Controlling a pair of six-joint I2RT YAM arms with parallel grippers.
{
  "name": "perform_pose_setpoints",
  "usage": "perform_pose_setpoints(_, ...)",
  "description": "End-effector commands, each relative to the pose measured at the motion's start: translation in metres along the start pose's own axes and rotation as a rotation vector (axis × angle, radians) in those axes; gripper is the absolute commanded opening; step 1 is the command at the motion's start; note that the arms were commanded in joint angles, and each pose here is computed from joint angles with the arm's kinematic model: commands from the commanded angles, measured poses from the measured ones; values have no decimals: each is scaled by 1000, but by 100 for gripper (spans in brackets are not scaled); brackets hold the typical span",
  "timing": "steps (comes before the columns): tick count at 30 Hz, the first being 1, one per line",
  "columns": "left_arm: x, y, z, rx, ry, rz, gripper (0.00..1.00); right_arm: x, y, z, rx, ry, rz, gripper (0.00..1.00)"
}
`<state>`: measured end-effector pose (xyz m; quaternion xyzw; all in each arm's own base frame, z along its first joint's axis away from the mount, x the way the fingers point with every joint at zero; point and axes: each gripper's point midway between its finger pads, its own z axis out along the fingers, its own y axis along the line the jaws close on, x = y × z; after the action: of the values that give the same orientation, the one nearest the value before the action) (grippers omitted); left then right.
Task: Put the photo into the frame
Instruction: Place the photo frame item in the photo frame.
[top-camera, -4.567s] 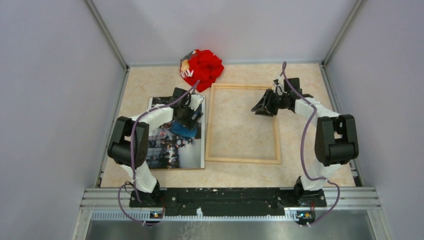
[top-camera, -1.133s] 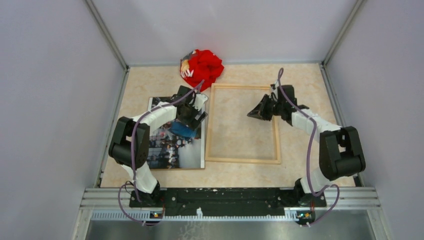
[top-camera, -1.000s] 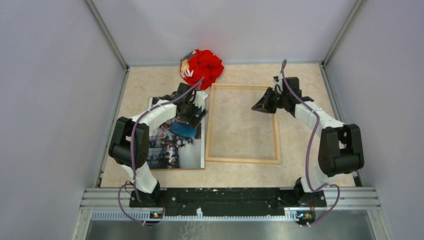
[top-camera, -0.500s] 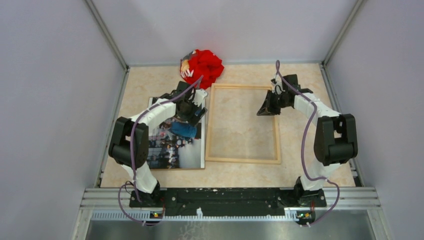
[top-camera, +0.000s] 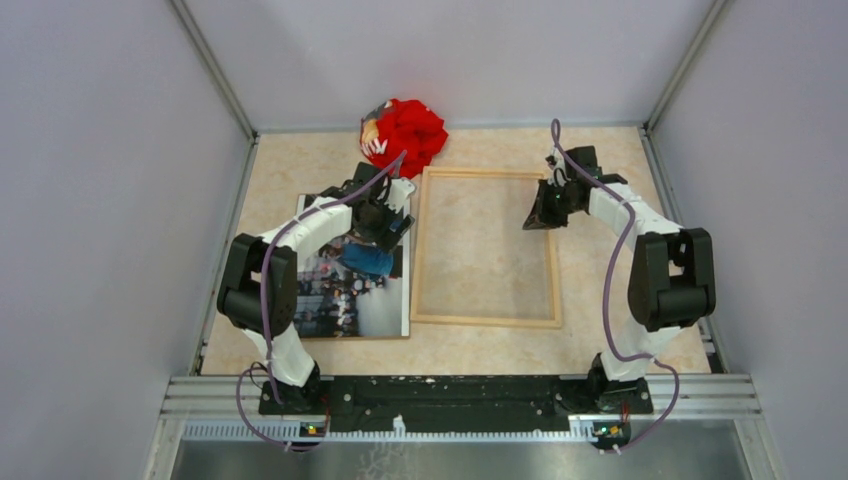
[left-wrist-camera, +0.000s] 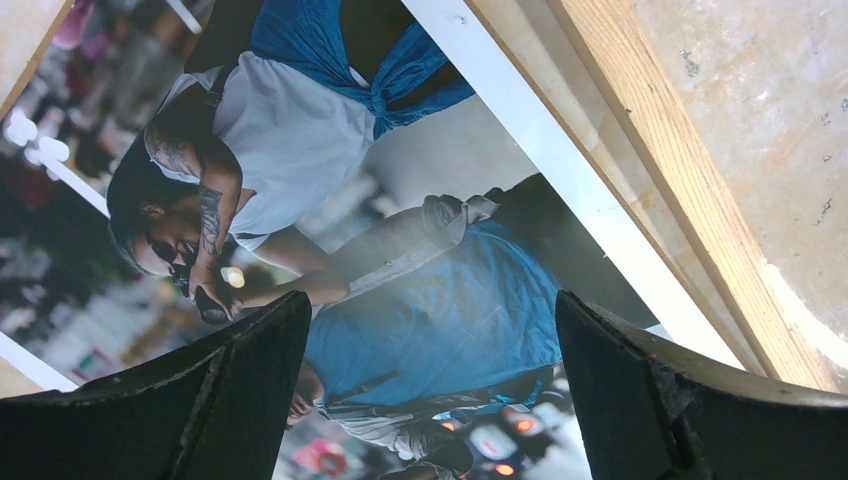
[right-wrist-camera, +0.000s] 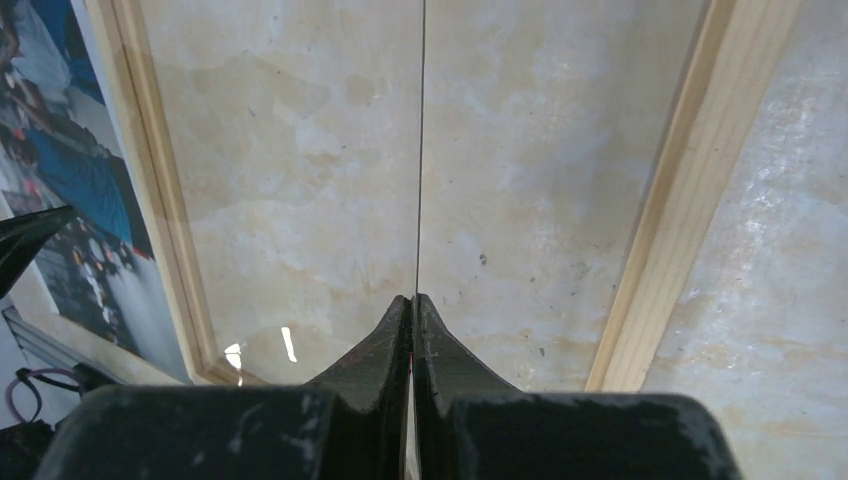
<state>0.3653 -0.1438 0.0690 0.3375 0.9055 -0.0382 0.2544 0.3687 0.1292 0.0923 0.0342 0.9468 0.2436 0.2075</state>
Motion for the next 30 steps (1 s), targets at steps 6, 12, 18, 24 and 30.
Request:
perform_pose_setpoints(6, -6, 5, -3, -21, -26, 2, 98, -38, 0, -20, 43, -137, -42, 0)
perform_pose_setpoints(12, -4, 6, -3, -27, -26, 5, 98, -43, 7, -22, 6, -159, -49, 0)
perform_pose_setpoints(18, -1, 4, 2, -18, -18, 1, 98, -45, 28, -36, -96, -221, -95, 0)
perform_pose_setpoints(24, -4, -8, 10, 45, -28, -32, 98, -45, 50, -50, -199, -272, -114, 0)
perform_pose_setpoints(30, -15, -26, 16, 143, -80, -61, 94, -48, 55, -47, -236, -263, -83, 0)
